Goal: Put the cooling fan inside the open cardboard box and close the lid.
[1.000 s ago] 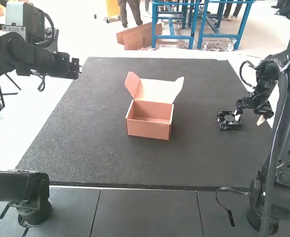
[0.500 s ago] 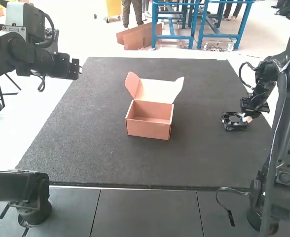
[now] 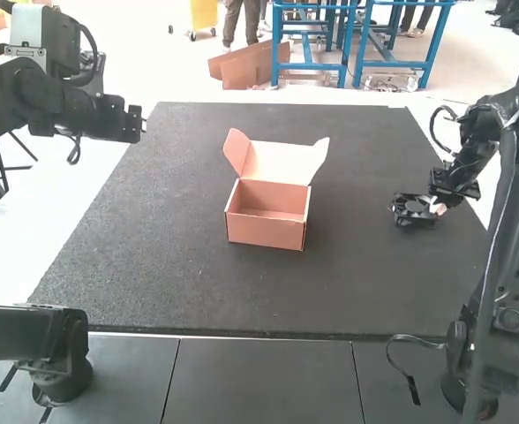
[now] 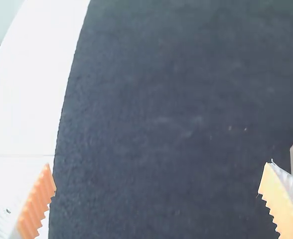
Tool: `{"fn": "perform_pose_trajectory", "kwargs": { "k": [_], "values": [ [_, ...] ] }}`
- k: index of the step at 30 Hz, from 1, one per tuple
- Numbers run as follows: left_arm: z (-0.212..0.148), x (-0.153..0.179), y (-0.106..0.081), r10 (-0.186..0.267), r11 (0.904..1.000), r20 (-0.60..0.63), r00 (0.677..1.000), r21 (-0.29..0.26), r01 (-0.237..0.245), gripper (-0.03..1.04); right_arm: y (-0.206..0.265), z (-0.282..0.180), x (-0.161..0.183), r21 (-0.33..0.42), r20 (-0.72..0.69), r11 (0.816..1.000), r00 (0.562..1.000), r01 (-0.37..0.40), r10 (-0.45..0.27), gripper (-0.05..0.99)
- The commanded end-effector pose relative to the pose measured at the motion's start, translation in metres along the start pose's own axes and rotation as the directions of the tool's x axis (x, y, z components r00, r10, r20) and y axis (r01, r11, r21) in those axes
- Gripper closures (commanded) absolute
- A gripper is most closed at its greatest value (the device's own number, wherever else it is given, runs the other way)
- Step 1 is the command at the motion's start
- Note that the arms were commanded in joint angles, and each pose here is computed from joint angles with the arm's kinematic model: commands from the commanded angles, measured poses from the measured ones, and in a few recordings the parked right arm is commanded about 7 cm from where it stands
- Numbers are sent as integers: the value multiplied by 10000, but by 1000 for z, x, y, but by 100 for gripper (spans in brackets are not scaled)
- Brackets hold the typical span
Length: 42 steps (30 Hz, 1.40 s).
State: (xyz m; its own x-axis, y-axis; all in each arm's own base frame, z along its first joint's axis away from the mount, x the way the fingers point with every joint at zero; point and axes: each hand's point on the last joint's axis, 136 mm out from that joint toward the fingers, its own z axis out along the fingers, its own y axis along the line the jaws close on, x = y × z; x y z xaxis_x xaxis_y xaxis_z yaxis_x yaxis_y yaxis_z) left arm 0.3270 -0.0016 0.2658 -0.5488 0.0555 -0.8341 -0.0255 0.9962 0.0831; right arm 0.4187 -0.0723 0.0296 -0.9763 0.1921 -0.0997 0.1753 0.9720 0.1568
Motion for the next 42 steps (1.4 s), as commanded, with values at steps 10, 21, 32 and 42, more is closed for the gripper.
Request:
{"fn": "perform_pose_trajectory", "kwargs": {
  "k": [10,21,32,42],
  "values": [
    [19,40,-10,483,9981,-685,9965,420,-455,4,106,-175,36,-1589,2862,9863,9540,-446,893,94],
    [22,39,-11,985,9943,-525,9938,455,-961,4,217,-198,108,-3348,1782,9411,9776,-469,1121,94],
    [7,36,-16,1024,9926,-353,9941,687,-998,4,289,-173,169,-3421,592,9365,9964,774,-607,94],
    [-2,42,-18,971,9925,-235,9950,774,-951,4,329,-143,174,-3313,-78,9402,9962,788,-862,94]
  ]
}}
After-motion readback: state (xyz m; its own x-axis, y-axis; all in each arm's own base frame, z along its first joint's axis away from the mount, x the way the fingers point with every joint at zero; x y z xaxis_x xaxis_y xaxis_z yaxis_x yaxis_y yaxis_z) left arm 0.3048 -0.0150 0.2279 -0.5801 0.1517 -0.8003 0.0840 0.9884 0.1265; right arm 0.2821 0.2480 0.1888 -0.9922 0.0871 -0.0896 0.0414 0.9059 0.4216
